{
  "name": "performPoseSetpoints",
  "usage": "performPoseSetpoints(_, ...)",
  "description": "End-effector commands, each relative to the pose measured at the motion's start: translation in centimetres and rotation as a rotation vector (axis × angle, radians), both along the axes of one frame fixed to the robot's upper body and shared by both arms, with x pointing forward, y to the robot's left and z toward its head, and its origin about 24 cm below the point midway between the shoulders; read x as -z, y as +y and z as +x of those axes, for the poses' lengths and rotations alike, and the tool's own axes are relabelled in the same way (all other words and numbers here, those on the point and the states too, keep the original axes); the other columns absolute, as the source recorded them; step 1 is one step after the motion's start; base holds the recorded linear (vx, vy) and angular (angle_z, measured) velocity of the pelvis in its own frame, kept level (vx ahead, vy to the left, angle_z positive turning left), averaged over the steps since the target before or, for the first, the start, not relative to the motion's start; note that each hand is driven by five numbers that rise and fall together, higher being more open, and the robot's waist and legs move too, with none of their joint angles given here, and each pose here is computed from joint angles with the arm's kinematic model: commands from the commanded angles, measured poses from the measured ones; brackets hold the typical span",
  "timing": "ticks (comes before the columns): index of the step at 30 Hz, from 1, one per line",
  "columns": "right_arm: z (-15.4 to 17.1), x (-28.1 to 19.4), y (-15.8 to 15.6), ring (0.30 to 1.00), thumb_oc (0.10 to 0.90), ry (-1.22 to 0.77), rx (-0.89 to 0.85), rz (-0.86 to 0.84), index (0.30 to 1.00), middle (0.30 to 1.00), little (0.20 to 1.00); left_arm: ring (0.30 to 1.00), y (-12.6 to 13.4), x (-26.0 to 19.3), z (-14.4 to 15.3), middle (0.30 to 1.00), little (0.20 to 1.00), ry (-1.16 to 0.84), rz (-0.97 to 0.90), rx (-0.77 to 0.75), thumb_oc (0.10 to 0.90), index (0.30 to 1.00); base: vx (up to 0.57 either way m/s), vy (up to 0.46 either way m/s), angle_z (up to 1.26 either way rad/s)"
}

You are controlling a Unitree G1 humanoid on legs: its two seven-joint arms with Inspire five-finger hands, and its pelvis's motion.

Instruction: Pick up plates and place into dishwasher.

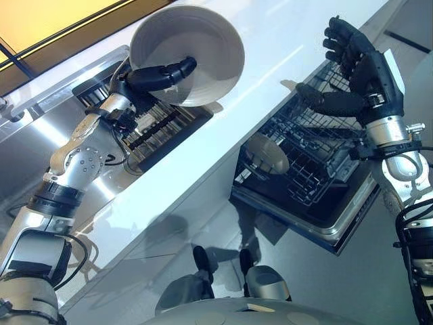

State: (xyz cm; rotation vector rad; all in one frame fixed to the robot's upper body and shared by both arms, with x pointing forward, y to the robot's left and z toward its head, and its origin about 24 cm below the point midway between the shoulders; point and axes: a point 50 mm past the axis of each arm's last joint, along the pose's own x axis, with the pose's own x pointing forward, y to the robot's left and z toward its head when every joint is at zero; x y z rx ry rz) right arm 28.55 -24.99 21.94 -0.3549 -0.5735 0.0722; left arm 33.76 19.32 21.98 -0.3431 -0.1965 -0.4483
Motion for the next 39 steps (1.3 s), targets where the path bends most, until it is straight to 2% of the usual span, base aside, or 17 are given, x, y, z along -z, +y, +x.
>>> performPoseSetpoints(1,-0.8,-5.6,2.3,0.9,0.8,-0.217,-0.192,0.073,0.9,0.9,0.9,0.3,-1.9,-5.5,0.7,0.3,0.2,-0.235,-0.03,0.057,0.1,0.3,-0.02,-0.027,-0.03)
performPoseSetpoints(7,0.5,-4.9,4.5,0.9,0.8,-0.111,-0.332,0.122,0.9,0.9,0.9,0.3,-4.6,-5.7,1.2,0.3,0.2,-0.253,0.019,0.142,0.1,0.3,-0.01,-0.018,-0.01)
performPoseSetpoints(17,2.0,-3.5,7.1,0.9,0.8,0.052,-0.447,0.123,0.9,0.9,0.9,0.3,-7.0,-5.5,2.0,0.3,0.2,-0.253,0.033,0.214,0.1,0.3,-0.01,-0.02,-0.02)
performPoseSetpoints(27,3.5,-2.7,7.9,0.9,0.8,0.164,-0.451,0.109,0.9,0.9,0.9,0.3,-8.7,-6.3,1.8,0.3,0.2,-0.28,0.033,0.268,0.1,0.3,-0.01,-0.021,-0.02)
performPoseSetpoints(34,3.9,-2.8,8.1,0.9,0.8,0.185,-0.455,0.12,0.9,0.9,0.9,0.3,-9.2,-6.1,1.7,0.3,0.2,-0.287,0.064,0.261,0.1,0.3,0.0,0.0,0.0)
performPoseSetpoints(39,3.9,-2.9,7.3,0.9,0.8,0.159,-0.396,0.12,0.9,0.9,0.9,0.3,-8.0,-6.2,2.0,0.3,0.2,-0.285,0.095,0.21,0.1,0.3,0.0,0.0,0.0)
